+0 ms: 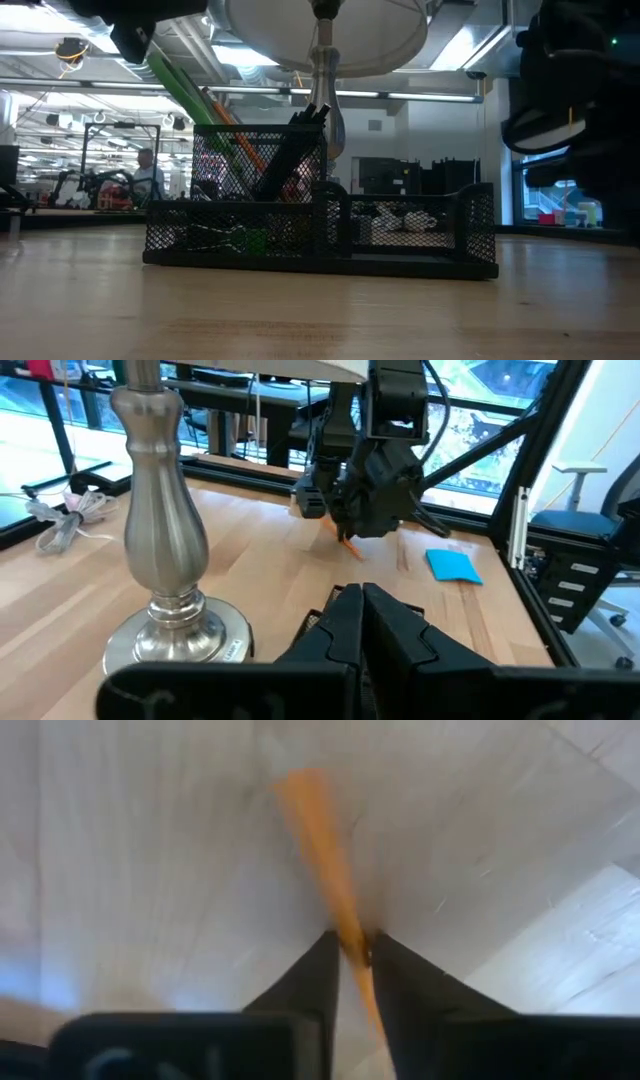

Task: Pick and place office supplies into organizer
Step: Put the orange pencil into the black desk organizer

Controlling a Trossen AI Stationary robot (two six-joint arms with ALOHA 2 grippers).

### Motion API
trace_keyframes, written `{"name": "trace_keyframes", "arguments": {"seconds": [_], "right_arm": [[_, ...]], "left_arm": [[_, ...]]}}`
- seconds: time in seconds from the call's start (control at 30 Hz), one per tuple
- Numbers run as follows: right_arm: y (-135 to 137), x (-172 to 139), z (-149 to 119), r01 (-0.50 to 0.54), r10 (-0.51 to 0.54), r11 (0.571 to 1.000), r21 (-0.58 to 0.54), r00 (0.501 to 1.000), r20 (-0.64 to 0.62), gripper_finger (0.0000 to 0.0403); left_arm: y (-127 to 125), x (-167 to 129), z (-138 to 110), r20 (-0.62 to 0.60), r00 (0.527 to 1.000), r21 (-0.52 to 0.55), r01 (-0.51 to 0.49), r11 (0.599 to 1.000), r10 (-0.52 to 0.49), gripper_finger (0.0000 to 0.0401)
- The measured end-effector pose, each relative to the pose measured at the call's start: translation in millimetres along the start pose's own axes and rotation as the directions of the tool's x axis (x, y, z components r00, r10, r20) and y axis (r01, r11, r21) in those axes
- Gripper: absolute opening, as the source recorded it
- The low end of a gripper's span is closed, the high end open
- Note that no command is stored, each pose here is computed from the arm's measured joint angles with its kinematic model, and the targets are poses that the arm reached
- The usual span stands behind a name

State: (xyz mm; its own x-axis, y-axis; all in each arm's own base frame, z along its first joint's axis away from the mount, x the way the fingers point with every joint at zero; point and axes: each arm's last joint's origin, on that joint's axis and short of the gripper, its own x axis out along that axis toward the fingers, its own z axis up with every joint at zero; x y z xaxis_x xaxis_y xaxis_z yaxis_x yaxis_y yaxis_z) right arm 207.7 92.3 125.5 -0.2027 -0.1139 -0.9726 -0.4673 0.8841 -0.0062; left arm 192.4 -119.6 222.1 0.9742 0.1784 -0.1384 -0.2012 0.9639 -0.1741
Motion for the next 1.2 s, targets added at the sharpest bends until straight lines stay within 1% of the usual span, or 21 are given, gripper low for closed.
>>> {"name": "trace_keyframes", "arguments": {"seconds": [0.1, 0.17, 0.3, 0.43, 0.5, 0.57, 0.67, 0.77, 0.87, 1.03, 1.2], "right_arm": [[-0.1, -1.1, 1.0, 0.001, -0.001, 1.0, 0.004, 1.0, 0.005, 0.0023], [-0.2, -1.3, 1.2, 0.002, -0.002, 1.0, 0.012, 1.0, 0.006, 0.0012], [-0.3, -1.5, 2.4, 0.001, -0.003, 0.997, 0.079, 1.0, 0.018, 0.0018], [0.5, -2.1, 4.4, -0.049, 0.043, 0.988, 0.147, 0.998, 0.04, 0.0017], [0.9, -5.0, 8.5, -0.073, 0.061, 0.982, 0.176, 0.996, 0.071, 0.0013], [1.2, -10.8, 16.4, -0.106, 0.082, 0.975, 0.194, 0.988, 0.132, 0.0012], [0.8, -19.3, 29.5, -0.141, 0.091, 0.97, 0.199, 0.966, 0.24, 0.001], [-0.2, -25.5, 44.1, -0.184, 0.081, 0.953, 0.24, 0.921, 0.382, 0.0005], [-1.0, -26.9, 52.4, -0.219, 0.068, 0.934, 0.284, 0.886, 0.458, 0.0002], [-1.6, -23.6, 67.4, -0.272, 0.064, 0.907, 0.321, 0.844, 0.533, 0.0001], [1.6, -16.0, 75.1, -0.281, 0.064, 0.901, 0.332, 0.841, 0.538, 0.0001]], "left_arm": [[2.1, 1.8, 0.0, -0.003, 1.0, 0.004, -0.012, 1.0, 0.012, 0.0001], [3.9, 3.1, -0.6, -0.009, 1.0, 0.01, -0.022, 1.0, 0.022, 0.0001], [6.5, 5.3, -0.3, -0.01, 0.999, 0.012, -0.037, 0.999, 0.037, 0.0004], [7.7, 6.7, 0.1, -0.013, 0.999, 0.01, -0.032, 0.999, 0.033, 0.0005], [7.5, 6.8, 0.0, -0.017, 1.0, 0.01, -0.021, 1.0, 0.022, 0.0003], [7.3, 6.8, 0.0, -0.018, 1.0, 0.009, -0.018, 1.0, 0.018, 0.0001], [7.3, 6.8, -0.1, -0.018, 1.0, 0.01, -0.018, 1.0, 0.018, 0.0002], [7.2, 6.8, -0.1, -0.02, 1.0, 0.009, -0.013, 1.0, 0.014, 0.0005], [6.5, 6.8, -0.4, -0.029, 1.0, 0.009, 0.012, 1.0, -0.012, 0.0005], [5.6, 6.8, -0.7, -0.04, 0.998, 0.008, 0.043, 0.999, -0.043, 0.0001], [4.8, 6.7, -1.0, -0.049, 0.996, 0.007, 0.069, 0.998, -0.069, 0.0005]]}}
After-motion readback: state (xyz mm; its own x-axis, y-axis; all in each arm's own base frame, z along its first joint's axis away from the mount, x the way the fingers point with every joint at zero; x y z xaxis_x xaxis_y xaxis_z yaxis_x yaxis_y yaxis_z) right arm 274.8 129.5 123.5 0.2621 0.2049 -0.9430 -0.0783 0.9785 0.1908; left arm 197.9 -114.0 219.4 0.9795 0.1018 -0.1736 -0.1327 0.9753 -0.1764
